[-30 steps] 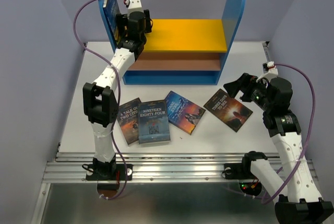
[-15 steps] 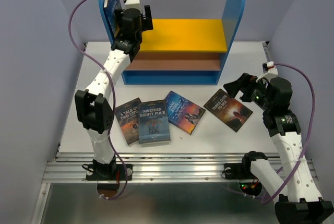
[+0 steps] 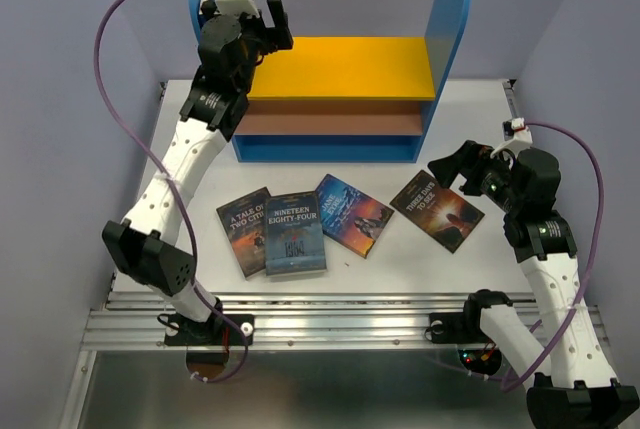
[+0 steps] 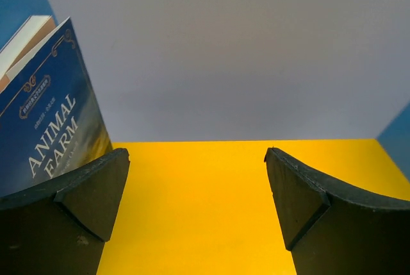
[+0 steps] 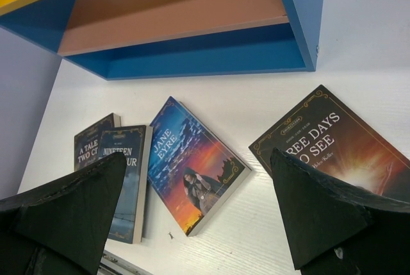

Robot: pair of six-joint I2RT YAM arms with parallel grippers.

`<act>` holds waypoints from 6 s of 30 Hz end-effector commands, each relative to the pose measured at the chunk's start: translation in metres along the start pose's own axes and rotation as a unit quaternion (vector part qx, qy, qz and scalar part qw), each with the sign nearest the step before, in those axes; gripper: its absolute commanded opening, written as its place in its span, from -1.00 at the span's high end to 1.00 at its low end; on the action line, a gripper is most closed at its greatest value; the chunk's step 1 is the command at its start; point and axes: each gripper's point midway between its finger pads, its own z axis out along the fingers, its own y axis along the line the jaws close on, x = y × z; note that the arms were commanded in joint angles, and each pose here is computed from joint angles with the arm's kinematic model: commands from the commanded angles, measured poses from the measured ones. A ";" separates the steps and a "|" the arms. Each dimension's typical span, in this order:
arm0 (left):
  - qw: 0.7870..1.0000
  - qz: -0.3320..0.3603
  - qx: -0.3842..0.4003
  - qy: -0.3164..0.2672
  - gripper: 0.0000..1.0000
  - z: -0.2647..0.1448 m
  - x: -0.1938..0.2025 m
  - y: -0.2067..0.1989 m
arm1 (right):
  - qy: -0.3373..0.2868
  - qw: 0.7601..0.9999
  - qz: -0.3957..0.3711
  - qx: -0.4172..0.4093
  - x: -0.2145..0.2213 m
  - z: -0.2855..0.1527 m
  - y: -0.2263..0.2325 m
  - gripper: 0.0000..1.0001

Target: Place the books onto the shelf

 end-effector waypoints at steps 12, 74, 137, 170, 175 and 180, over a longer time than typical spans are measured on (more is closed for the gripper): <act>0.958 -0.196 0.210 -0.001 -0.98 -0.198 0.001 -0.065 | 0.033 0.997 -0.011 -0.073 0.010 -0.003 0.024 -1.00; 0.851 -0.287 -0.042 0.437 0.02 -0.303 0.385 0.045 | 0.323 0.905 0.156 -0.229 0.288 0.146 0.182 -0.35; 0.827 -0.292 0.462 0.135 -0.98 -0.286 0.132 -0.085 | 0.042 0.922 -0.042 -0.382 0.026 -0.016 0.247 0.99; 0.790 -0.311 0.512 0.131 -0.55 -0.292 0.124 -0.095 | 0.042 0.918 -0.040 -0.392 0.006 -0.017 0.266 0.99; 0.773 -0.323 0.531 0.126 0.16 -0.300 0.121 -0.097 | 0.042 0.920 -0.038 -0.388 0.006 -0.012 0.266 0.99; 0.774 -0.318 0.535 0.116 1.00 -0.302 0.115 -0.097 | 0.042 0.928 -0.035 -0.370 0.010 -0.003 0.261 0.99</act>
